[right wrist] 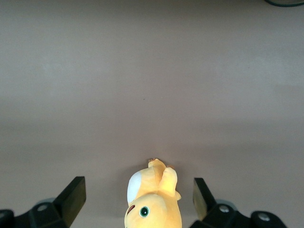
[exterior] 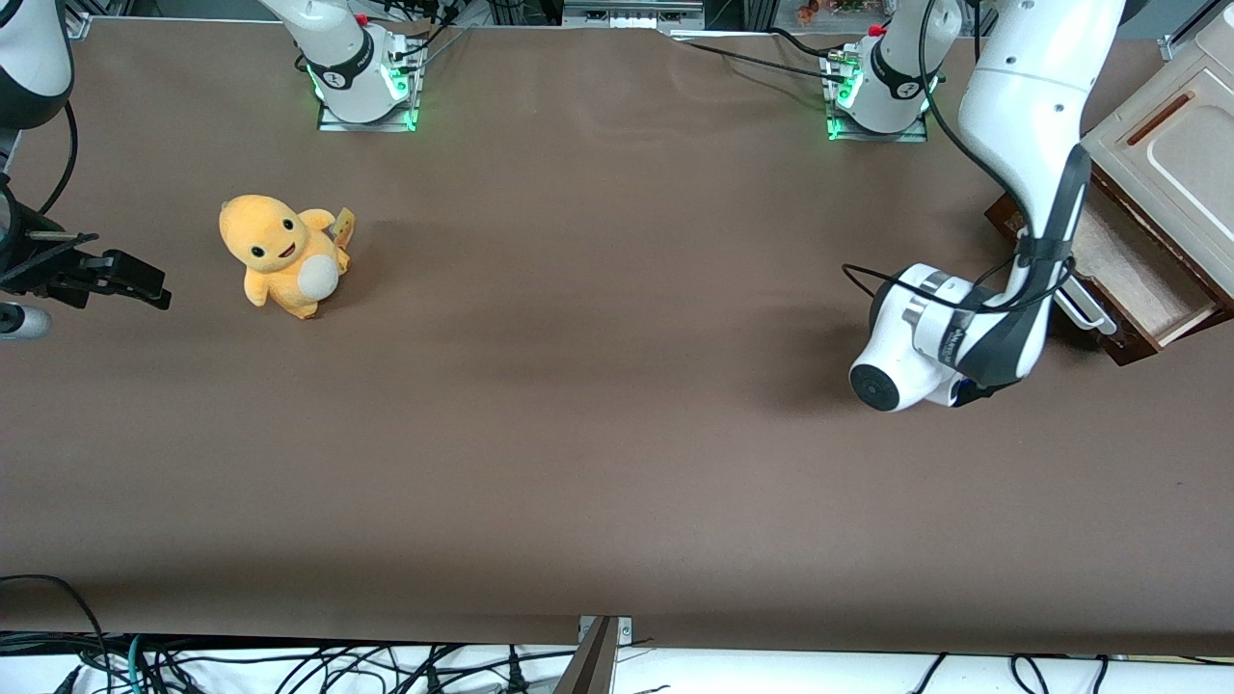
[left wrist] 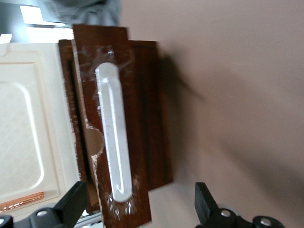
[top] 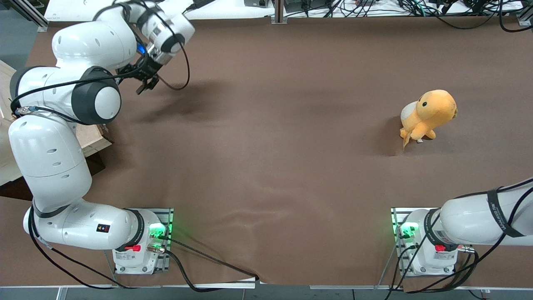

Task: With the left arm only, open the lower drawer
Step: 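Open the left gripper and back it away from the handle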

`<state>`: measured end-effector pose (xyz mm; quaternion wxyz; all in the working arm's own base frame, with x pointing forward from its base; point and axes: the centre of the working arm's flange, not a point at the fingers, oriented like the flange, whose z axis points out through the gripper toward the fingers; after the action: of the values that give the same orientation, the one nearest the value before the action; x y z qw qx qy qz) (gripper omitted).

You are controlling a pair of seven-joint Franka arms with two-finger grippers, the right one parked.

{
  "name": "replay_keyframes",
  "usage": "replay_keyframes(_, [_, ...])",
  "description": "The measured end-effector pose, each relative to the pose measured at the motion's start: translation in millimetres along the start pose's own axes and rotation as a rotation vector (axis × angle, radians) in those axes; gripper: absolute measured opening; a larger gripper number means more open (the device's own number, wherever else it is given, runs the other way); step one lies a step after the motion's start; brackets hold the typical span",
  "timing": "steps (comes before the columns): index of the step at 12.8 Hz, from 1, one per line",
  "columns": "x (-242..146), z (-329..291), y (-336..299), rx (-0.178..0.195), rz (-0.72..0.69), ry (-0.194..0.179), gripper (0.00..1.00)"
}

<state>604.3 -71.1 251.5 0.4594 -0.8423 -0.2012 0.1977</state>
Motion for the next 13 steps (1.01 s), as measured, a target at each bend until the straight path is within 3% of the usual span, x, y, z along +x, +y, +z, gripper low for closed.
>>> replay_keyframes(4, [6.3, -66.4, -60.9, -0.263, 0.059, -0.026, 1.00])
replay_keyframes(9, [4.2, -120.6, -142.9, -0.655, 0.238, -0.045, 1.00])
replay_keyframes(13, [-2.6, -146.8, -198.1, -0.874, 0.463, 0.098, 1.00])
